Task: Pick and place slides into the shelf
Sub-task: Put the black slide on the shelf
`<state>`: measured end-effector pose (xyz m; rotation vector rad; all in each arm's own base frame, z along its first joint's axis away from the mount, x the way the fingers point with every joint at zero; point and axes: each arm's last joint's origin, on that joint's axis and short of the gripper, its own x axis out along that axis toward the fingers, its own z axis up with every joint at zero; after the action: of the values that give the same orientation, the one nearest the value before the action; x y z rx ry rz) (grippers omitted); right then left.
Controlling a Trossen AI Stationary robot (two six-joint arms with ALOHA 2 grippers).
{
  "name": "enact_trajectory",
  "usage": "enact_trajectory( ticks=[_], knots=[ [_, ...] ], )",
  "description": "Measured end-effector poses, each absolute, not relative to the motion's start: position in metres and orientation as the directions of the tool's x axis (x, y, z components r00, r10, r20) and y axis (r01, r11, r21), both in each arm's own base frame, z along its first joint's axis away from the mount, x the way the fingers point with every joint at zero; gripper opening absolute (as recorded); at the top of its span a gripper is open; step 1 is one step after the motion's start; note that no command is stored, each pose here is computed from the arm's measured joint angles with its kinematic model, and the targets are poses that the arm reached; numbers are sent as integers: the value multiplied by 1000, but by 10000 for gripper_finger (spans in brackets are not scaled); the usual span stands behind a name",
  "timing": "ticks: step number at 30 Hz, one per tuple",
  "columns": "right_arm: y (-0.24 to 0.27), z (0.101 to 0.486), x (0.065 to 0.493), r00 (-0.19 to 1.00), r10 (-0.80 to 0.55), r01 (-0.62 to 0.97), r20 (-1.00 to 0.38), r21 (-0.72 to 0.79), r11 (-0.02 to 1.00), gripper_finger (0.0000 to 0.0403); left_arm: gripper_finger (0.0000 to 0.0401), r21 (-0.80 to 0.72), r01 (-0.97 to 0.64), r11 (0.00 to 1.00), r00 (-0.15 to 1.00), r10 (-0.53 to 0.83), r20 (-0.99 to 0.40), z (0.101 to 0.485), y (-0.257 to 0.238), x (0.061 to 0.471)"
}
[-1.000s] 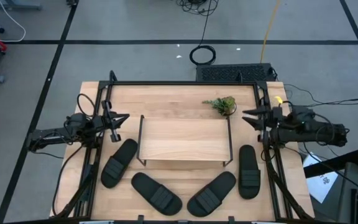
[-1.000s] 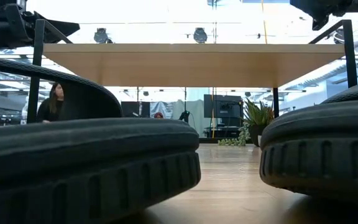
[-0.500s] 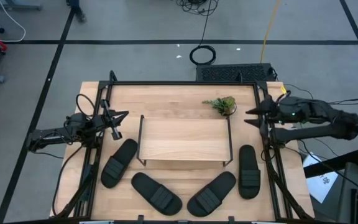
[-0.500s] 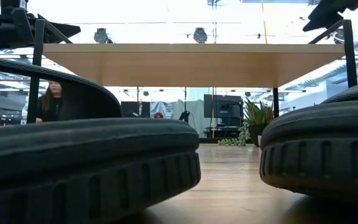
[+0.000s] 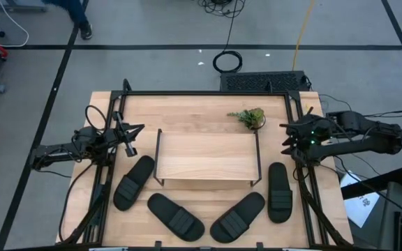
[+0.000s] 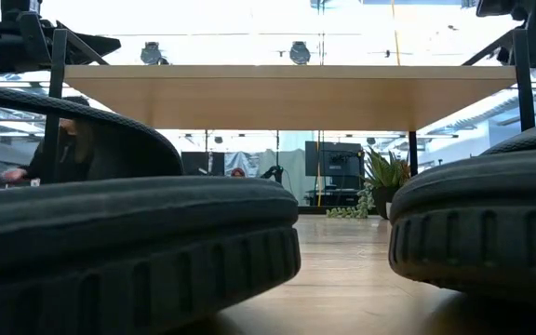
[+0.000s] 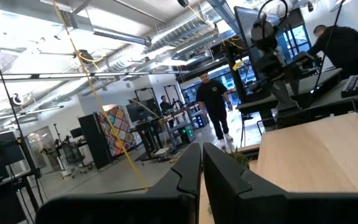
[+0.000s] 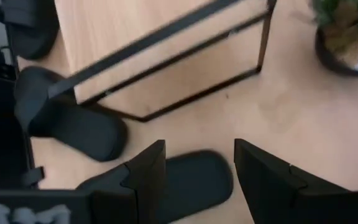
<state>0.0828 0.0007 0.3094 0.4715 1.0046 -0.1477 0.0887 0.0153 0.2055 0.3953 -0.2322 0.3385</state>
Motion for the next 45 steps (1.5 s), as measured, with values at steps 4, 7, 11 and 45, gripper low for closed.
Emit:
enact_trajectory(
  ticks=[4, 7, 11, 45],
  knots=[
    [3, 297, 87, 515, 181, 304, -838, 375, 876, 183, 26, 336, -365, 868, 918, 276, 285, 205, 15, 89],
    [4, 280, 90, 470, 222, 318, -854, 398, 860, 187, 26, 336, -365, 868, 918, 276, 285, 206, 15, 89],
    [7, 257, 93, 411, 325, 325, -852, 470, 821, 199, 26, 336, -365, 868, 918, 276, 284, 205, 15, 89],
    [35, 201, 101, 310, 512, 210, -801, 583, 785, 208, 26, 352, -366, 862, 920, 277, 279, 205, 15, 89]
  ],
)
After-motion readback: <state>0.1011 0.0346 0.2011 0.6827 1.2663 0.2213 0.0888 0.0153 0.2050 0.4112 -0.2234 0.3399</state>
